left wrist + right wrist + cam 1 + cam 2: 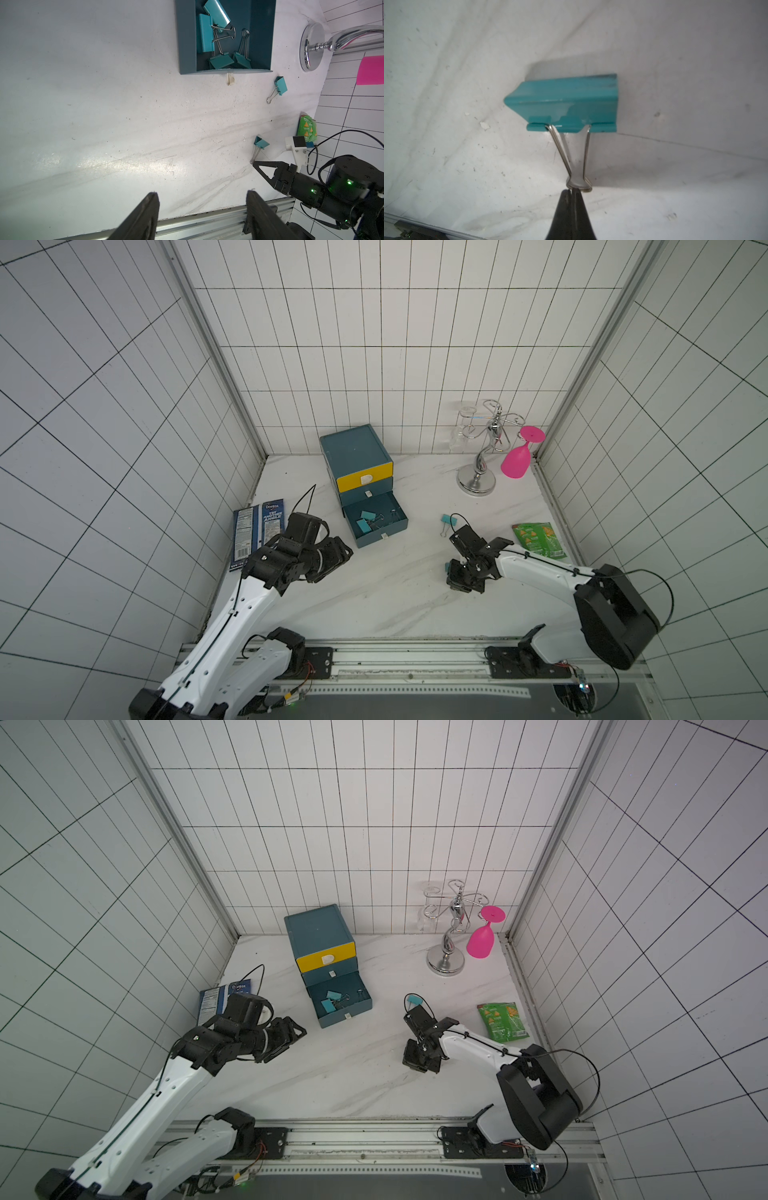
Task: Put the binder clips in the drawer according to color
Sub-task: Move the binder clip to the center of the board, then pick up the binder clip at the center of the board.
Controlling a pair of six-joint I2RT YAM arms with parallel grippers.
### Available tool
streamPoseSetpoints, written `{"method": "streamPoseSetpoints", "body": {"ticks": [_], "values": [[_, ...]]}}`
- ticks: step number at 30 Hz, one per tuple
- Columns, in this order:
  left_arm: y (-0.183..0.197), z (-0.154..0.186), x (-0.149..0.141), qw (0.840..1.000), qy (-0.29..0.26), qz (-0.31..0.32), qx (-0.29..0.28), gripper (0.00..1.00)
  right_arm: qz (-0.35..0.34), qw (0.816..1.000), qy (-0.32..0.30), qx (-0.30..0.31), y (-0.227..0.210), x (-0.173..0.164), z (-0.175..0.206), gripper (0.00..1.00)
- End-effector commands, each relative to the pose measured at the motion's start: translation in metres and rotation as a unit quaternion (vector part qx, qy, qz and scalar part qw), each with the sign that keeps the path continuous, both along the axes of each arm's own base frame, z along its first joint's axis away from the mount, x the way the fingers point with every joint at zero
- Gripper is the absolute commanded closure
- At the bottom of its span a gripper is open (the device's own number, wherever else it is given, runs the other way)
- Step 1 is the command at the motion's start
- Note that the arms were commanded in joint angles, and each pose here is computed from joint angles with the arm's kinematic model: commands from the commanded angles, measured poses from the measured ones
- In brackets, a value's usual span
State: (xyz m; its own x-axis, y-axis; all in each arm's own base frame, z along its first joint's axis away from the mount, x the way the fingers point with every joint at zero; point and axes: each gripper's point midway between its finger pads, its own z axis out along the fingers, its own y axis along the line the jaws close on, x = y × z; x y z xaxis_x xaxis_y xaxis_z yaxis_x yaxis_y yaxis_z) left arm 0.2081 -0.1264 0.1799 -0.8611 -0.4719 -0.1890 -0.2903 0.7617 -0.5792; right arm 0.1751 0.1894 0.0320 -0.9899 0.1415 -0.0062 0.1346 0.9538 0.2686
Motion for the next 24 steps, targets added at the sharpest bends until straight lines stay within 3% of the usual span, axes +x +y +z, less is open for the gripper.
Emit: {"method": "streamPoseSetpoints", "body": {"ticks": [1,5,7,10,17,24], "values": [[-0.003,0.011,0.006,1.0,-0.02,-0.008,-0.007,0.3,-0.001,0.999,-0.028,-0.026,-0.008,0.007,0.023,0.89],[-0.004,0.013,0.006,1.0,-0.022,-0.007,-0.01,0.3,0.029,0.997,-0.056,-0.052,-0.01,0.021,0.047,0.65],[-0.004,0.014,0.006,1.0,-0.025,-0.007,-0.011,0.3,0.042,0.995,-0.064,-0.066,-0.009,0.03,0.055,0.44],[-0.003,0.015,0.005,1.0,-0.026,-0.007,-0.012,0.3,0.06,0.992,-0.067,-0.088,-0.009,0.04,0.059,0.23],[0.0,0.015,0.001,1.0,-0.028,-0.002,-0.01,0.3,0.09,0.987,-0.035,-0.128,-0.01,0.052,0.043,0.09],[0.004,0.014,0.0,0.999,-0.032,0.005,-0.005,0.3,0.106,0.984,-0.008,-0.142,-0.008,0.061,0.021,0.12]]}}
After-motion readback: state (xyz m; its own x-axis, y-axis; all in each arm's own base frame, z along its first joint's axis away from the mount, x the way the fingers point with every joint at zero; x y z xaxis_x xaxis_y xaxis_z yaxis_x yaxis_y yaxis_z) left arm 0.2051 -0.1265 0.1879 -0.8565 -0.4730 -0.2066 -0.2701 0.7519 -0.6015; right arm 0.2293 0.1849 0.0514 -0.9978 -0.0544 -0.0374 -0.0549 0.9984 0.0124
